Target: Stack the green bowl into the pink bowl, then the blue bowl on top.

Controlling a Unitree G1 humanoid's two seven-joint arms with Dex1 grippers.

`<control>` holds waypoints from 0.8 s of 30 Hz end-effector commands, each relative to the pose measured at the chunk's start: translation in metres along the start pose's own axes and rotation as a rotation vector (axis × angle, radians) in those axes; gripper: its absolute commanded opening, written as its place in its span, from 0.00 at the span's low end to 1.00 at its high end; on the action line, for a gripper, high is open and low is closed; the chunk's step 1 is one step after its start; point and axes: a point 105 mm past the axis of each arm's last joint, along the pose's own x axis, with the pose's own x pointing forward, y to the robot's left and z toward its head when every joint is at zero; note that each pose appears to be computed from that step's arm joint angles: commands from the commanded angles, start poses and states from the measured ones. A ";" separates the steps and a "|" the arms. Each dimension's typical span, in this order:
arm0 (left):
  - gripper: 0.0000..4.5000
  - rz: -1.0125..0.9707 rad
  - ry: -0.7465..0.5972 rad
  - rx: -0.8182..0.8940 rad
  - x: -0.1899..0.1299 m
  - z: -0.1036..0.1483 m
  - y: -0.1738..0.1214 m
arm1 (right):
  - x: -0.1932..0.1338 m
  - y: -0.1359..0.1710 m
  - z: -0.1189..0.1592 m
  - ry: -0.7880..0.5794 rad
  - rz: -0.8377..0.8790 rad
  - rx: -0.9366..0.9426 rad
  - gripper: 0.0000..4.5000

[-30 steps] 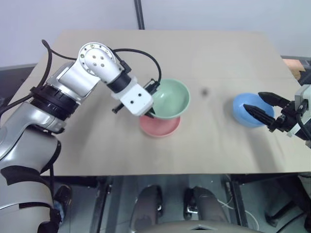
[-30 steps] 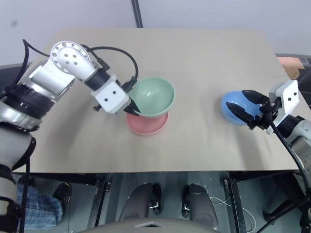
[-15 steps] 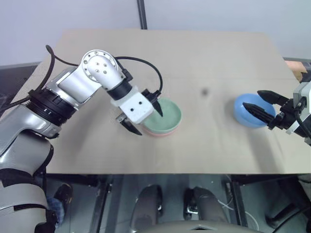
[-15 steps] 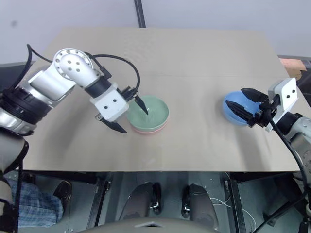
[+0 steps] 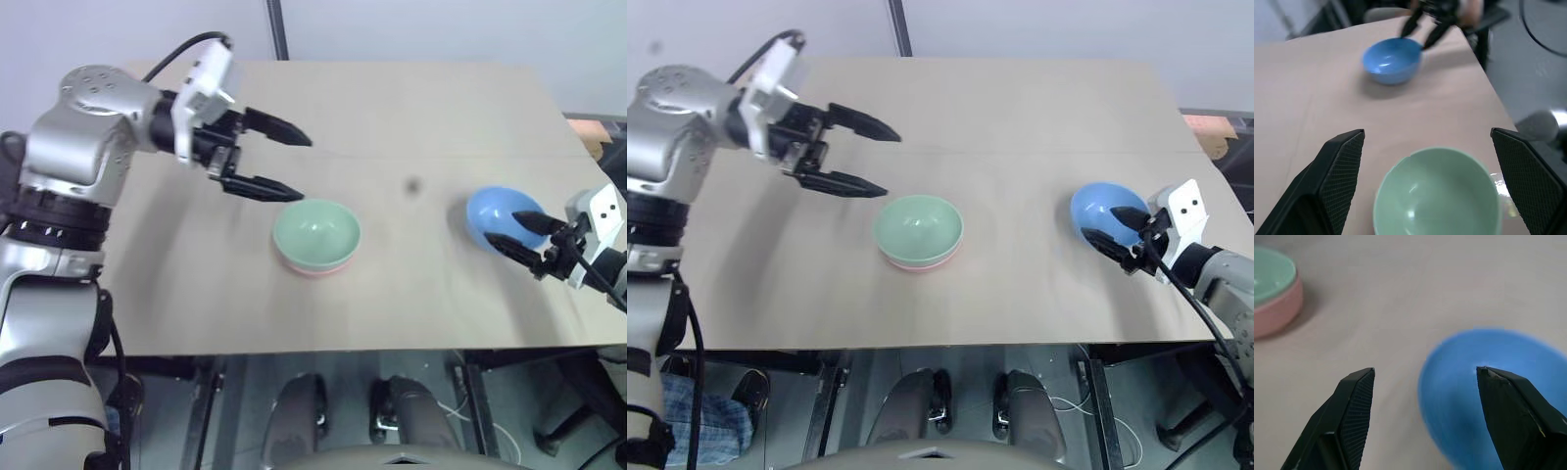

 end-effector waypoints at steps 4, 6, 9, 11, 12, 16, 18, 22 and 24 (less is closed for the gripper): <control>0.97 0.240 -0.035 -0.085 -0.039 -0.008 -0.005 | 0.010 -0.016 -0.016 0.134 -0.065 -0.018 0.80; 0.97 0.294 -0.042 -0.117 -0.047 -0.014 -0.010 | 0.016 -0.014 -0.020 0.169 -0.046 -0.048 0.80; 0.97 0.374 -0.048 -0.148 -0.057 -0.019 -0.013 | 0.027 -0.014 -0.027 0.236 -0.027 -0.148 0.80; 0.97 0.403 -0.033 -0.153 -0.060 -0.022 -0.016 | 0.032 -0.016 -0.030 0.274 -0.017 -0.197 0.80; 0.97 0.414 -0.029 -0.157 -0.061 -0.024 -0.017 | 0.037 -0.016 -0.029 0.281 -0.013 -0.216 0.80; 1.00 0.429 -0.030 -0.164 -0.061 -0.026 -0.024 | 0.048 -0.015 -0.021 0.292 0.031 -0.289 0.54; 1.00 0.443 -0.035 -0.162 -0.062 -0.025 -0.025 | 0.050 -0.015 -0.017 0.291 0.042 -0.310 0.39; 1.00 0.446 -0.026 -0.167 -0.062 -0.028 -0.028 | 0.051 -0.014 -0.014 0.285 0.066 -0.339 0.00; 1.00 0.458 -0.016 -0.159 -0.061 -0.030 -0.028 | 0.051 -0.012 -0.008 0.279 0.084 -0.390 0.00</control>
